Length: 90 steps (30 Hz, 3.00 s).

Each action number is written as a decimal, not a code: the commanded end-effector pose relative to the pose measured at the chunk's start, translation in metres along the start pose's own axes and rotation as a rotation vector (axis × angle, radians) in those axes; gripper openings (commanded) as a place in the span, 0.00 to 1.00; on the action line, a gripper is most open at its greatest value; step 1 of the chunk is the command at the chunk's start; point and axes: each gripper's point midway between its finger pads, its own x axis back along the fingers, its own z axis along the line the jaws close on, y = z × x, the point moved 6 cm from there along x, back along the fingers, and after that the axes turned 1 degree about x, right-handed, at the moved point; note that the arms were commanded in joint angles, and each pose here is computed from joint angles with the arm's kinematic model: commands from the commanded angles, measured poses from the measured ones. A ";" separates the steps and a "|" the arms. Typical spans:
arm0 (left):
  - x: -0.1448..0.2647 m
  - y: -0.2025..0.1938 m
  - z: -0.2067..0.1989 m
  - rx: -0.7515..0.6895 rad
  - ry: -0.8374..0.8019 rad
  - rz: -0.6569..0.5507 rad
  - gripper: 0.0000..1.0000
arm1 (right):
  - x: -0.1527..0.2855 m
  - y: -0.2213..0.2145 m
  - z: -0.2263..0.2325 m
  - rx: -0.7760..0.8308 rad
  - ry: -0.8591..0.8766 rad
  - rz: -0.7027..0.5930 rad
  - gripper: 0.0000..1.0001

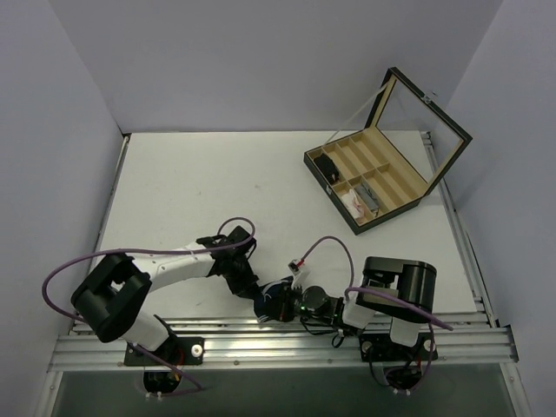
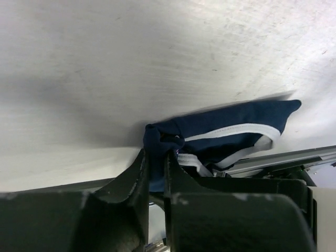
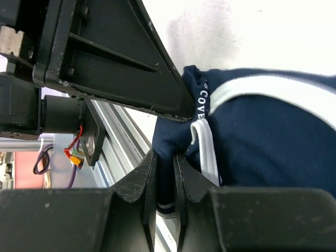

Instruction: Roll the underwear

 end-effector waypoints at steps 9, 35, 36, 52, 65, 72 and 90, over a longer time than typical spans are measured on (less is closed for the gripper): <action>-0.009 0.016 -0.003 -0.042 0.321 -0.029 0.02 | 0.010 0.045 -0.028 0.348 -0.529 0.128 0.34; -0.019 0.028 -0.027 0.015 0.501 -0.040 0.02 | 0.012 0.051 0.071 0.557 -0.553 -0.129 0.44; -0.020 0.028 -0.027 0.015 0.501 -0.040 0.02 | 0.009 0.048 0.069 0.568 -0.566 -0.114 0.44; -0.019 0.025 -0.023 0.008 0.522 -0.032 0.02 | -0.015 0.024 0.030 0.643 -0.747 -0.041 0.45; 0.011 0.031 -0.028 0.168 0.255 -0.066 0.02 | 0.001 0.004 -0.020 0.485 -0.701 0.088 0.00; 0.043 0.045 -0.032 0.194 0.062 -0.166 0.45 | 0.012 -0.001 -0.062 0.236 -0.514 0.176 0.00; 0.026 0.034 -0.023 0.077 -0.091 -0.122 0.55 | 0.031 -0.034 -0.100 0.105 -0.415 0.221 0.00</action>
